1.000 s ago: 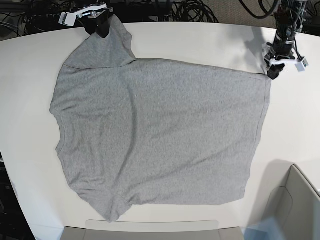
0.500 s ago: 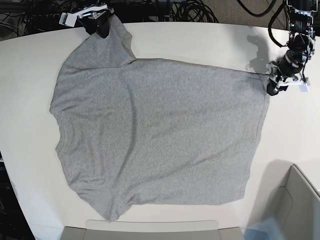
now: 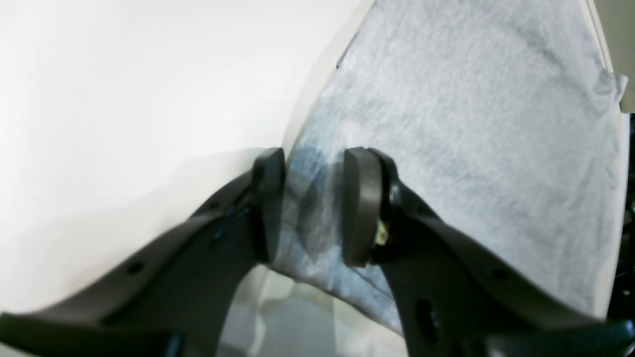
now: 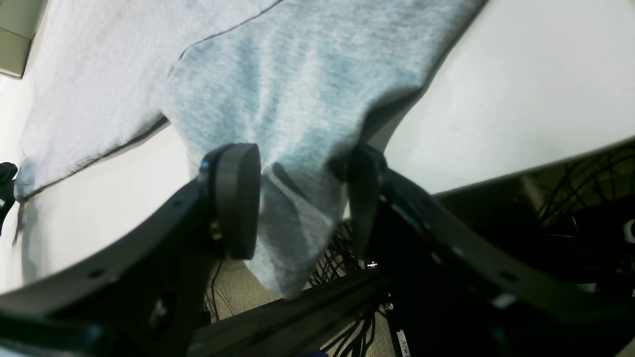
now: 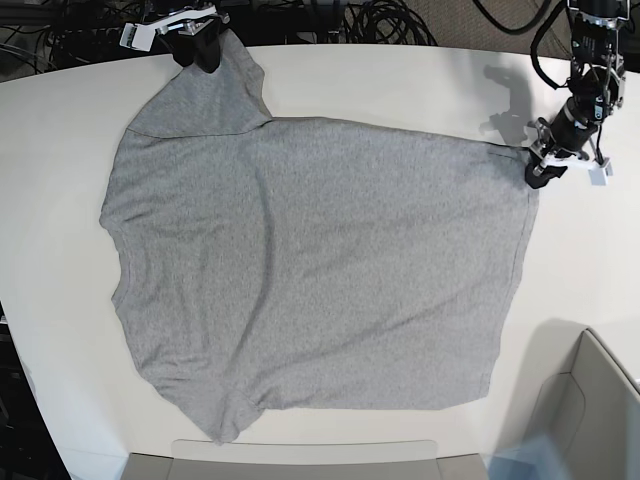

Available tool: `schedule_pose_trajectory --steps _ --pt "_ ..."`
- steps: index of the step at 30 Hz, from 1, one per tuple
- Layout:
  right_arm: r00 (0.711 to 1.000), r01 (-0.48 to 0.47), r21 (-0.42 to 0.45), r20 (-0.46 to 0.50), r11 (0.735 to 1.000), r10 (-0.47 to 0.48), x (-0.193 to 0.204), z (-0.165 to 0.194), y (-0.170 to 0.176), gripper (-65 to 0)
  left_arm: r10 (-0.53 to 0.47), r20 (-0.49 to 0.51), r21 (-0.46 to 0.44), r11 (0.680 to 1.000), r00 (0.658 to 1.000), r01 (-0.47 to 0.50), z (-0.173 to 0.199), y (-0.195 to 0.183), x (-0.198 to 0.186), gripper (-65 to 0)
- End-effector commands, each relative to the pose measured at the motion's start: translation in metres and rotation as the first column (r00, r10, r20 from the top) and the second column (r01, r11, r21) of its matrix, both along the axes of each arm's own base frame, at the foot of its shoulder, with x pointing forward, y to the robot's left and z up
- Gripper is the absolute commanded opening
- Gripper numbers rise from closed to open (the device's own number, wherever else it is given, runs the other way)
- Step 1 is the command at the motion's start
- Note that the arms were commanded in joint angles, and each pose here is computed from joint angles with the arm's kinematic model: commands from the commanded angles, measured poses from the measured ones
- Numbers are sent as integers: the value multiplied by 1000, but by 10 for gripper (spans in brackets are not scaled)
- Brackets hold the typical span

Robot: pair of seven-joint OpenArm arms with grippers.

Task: Fold the T-shirt properly
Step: 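Reach the left gripper to the other shoulder corner and grasp it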

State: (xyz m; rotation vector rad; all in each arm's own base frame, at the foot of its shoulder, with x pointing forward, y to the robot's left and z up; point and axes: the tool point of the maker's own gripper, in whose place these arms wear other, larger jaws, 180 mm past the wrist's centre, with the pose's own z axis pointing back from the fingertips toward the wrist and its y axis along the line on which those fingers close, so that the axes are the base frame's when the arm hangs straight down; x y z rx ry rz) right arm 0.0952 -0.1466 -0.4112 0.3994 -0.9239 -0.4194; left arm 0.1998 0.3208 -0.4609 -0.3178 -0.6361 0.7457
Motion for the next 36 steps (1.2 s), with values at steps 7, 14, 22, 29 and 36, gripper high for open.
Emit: schedule_pose_trajectory --steps 7,14,22,29,36 --pt "1000 -3 5 -5 1000 3 -4 3 1 -362 63 -247 134 991 967 -30 -22 41 -75 -431" --pt "1000 -6 4 -5 1000 6 -4 3 0 -362 -4 -317 130 990 948 48 -37 23 -92 -431" --pt "1000 -6 4 -5 1000 6 -4 3 0 -362 -93 -395 -4 995 914 100 -47 -13 -94 -431" --pt "1000 -6 4 -5 1000 6 -4 3 0 -362 -191 -445 -37 980 875 195 -48 -37 -92 -431" --pt "1000 -7 3 -5 1000 7 -4 3 1 -362 -285 -475 -67 955 833 288 -49 -77 -98 -431"
